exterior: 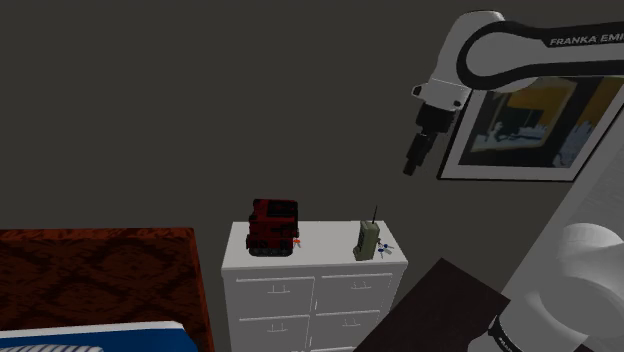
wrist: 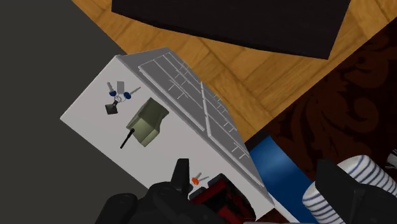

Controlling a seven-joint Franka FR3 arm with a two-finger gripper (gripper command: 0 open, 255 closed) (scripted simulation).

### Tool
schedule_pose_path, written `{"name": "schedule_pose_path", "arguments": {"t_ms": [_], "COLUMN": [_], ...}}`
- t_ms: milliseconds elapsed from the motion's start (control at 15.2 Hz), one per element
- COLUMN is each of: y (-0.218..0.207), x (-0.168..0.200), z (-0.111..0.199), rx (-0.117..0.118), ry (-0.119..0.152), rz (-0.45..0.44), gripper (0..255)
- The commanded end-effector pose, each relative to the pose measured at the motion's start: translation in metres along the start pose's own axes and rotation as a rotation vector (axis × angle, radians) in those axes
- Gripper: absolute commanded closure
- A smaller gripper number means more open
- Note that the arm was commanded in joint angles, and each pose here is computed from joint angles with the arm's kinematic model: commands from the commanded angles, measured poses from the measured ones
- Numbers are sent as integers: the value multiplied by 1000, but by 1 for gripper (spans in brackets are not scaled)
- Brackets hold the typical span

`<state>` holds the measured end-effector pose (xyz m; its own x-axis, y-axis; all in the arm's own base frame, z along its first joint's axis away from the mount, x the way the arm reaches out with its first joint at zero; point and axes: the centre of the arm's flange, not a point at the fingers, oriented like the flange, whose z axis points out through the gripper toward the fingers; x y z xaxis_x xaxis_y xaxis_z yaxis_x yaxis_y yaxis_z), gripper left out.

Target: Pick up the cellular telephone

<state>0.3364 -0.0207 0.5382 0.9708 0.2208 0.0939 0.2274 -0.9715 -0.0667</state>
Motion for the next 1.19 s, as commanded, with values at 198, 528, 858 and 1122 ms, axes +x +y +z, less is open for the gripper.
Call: {"name": "schedule_pose_path", "arguments": {"t_ms": [198,528,858,1122], "y": [34,65,95,118], "x": [16,34,54,70], "z": [57,113,169,213], "rx": [-3,-5,-7,-8], "ry": [-8,-17,-27,-34], "rz": [-57,-113,-168,-212], "gripper": [0,0,0,0]}}
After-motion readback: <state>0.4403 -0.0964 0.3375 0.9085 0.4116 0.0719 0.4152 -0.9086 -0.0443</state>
